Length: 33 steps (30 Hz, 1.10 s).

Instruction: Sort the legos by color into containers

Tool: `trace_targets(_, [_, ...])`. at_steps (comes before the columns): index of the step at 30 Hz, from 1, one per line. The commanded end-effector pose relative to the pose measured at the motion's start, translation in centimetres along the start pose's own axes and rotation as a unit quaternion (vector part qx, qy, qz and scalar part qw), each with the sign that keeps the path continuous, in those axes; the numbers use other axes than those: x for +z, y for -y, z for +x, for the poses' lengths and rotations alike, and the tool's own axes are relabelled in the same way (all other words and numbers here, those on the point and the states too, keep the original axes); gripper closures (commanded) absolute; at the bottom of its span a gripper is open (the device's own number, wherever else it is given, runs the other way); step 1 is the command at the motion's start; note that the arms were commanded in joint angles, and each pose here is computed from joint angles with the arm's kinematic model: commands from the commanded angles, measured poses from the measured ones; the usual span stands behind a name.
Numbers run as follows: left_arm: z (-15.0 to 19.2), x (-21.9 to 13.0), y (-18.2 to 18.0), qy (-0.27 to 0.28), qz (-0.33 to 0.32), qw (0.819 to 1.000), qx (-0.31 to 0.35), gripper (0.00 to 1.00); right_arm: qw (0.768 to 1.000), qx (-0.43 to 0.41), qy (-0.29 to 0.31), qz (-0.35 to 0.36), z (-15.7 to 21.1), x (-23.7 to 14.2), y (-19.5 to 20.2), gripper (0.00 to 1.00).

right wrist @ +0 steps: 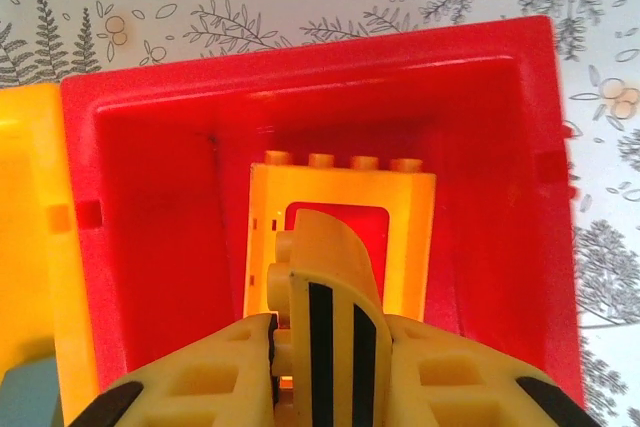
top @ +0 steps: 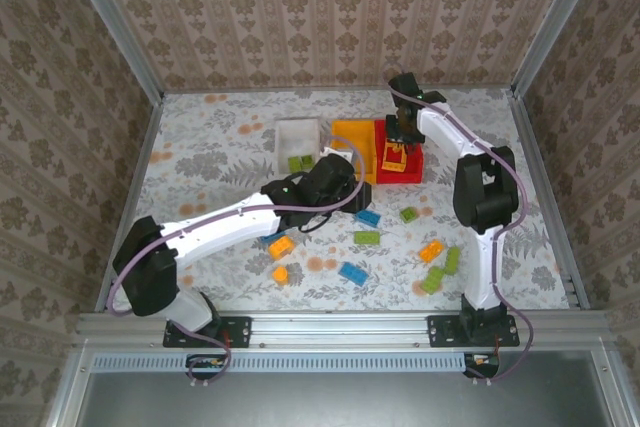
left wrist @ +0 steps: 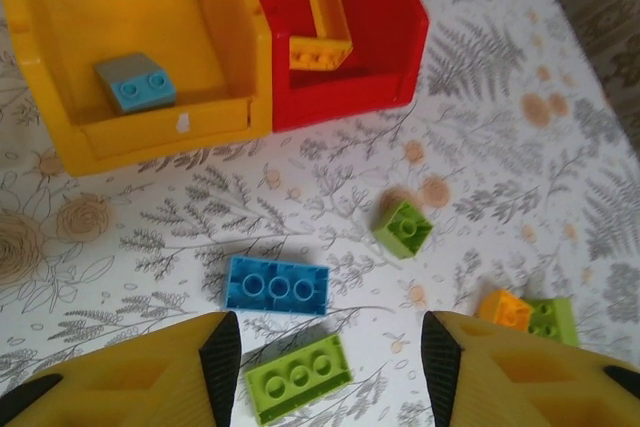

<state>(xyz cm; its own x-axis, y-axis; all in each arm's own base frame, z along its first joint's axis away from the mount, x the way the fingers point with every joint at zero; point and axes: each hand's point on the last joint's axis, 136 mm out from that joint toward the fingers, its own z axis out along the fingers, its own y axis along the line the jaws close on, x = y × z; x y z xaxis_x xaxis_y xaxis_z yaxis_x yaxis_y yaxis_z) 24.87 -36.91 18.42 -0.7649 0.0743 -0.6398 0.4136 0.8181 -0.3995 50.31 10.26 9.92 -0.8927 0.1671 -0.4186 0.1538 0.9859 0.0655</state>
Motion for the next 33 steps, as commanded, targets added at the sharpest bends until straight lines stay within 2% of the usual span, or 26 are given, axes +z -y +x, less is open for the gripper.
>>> trace_targets(1, [0.4, -0.4, -1.1, -0.010, -0.034, 0.999, 0.021, 0.45, 1.000, 0.017, -0.022, -0.003, 0.3, 0.2, -0.5, 0.73])
trace_targets(5, [1.3, -1.4, -4.0, -0.027, -0.098, 0.994, 0.031, 0.43, 0.999, 0.022, -0.025, -0.012, 0.5, 0.4, -0.8, 0.62])
trace_targets(9, [2.7, -3.1, -8.2, -0.060, -0.162, 0.985, 0.025, 0.42, 0.999, 0.022, -0.012, -0.024, -0.1, -1.1, -1.3, 0.50])
trace_targets(12, [3.7, -4.3, -11.9, -0.085, -0.202, 0.976, 0.011, 0.42, 0.999, 0.017, 0.012, -0.039, -0.9, -3.5, -1.9, 0.50])
trace_targets(18, [4.5, -5.3, -17.8, -0.121, -0.232, 0.965, 0.004, 0.36, 0.994, 0.000, 0.076, -0.078, -1.4, -10.2, -3.8, 0.50])
trace_targets(23, [4.0, -4.0, -21.4, -0.144, -0.257, 0.955, 0.024, 0.31, 0.984, -0.002, 0.112, -0.142, 2.2, -15.1, -5.7, 0.45])
trace_targets(28, [3.8, -1.4, -23.3, -0.174, -0.268, 0.947, 0.037, 0.30, 0.974, -0.006, 0.100, -0.205, 8.5, -17.1, -7.6, 0.39])
trace_targets(33, [3.6, 0.9, -24.6, -0.188, -0.264, 0.946, 0.031, 0.27, 0.965, 0.000, 0.094, -0.246, 12.5, -18.6, -8.4, 0.36])
